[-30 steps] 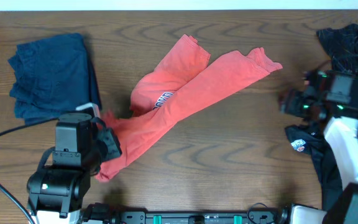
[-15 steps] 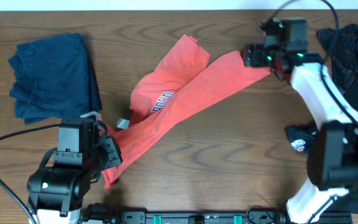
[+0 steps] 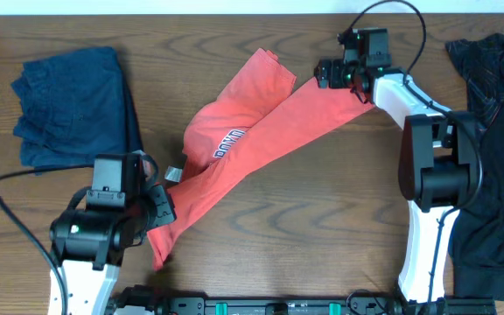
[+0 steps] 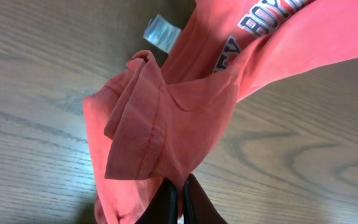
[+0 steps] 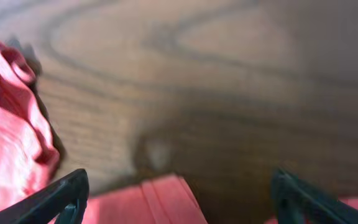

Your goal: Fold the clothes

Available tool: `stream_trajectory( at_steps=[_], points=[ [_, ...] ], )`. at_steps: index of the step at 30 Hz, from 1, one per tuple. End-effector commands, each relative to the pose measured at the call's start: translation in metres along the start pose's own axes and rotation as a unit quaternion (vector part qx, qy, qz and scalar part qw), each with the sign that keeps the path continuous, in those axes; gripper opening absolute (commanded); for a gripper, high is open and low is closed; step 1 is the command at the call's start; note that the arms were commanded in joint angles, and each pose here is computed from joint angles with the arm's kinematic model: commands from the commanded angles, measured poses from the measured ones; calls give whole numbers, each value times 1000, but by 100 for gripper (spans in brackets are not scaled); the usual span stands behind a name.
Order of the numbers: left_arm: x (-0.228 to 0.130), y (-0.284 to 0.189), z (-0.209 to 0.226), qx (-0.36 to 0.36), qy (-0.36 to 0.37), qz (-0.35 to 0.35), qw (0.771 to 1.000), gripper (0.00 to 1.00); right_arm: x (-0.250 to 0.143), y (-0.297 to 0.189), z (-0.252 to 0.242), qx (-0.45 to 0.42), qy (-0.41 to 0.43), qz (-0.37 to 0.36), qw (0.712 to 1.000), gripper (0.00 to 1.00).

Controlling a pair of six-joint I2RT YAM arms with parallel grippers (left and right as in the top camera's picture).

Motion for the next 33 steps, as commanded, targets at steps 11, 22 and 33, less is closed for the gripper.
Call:
stream_trajectory(
  at_steps=[11, 22, 33],
  points=[
    [6, 10, -1, -1, -3, 10, 1000, 6, -16, 10, 4, -9, 11, 36, 999, 50],
    [7, 10, -1, -1, -3, 9, 1000, 6, -12, 9, 3, -4, 13, 32, 999, 19],
    [28, 9, -6, -14, 2, -43, 999, 6, 35, -45, 12, -2, 9, -24, 1000, 1]
  ],
)
Point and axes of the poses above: each gripper's point midway between its finger pads, its own y axis out along the fingers, its own z axis along the line the jaws close on, x = y × z, the point moved 4 cm from there along -y, back along the fingers, and after that the axes turned 11 degrees about y, right-handed, at the moved point
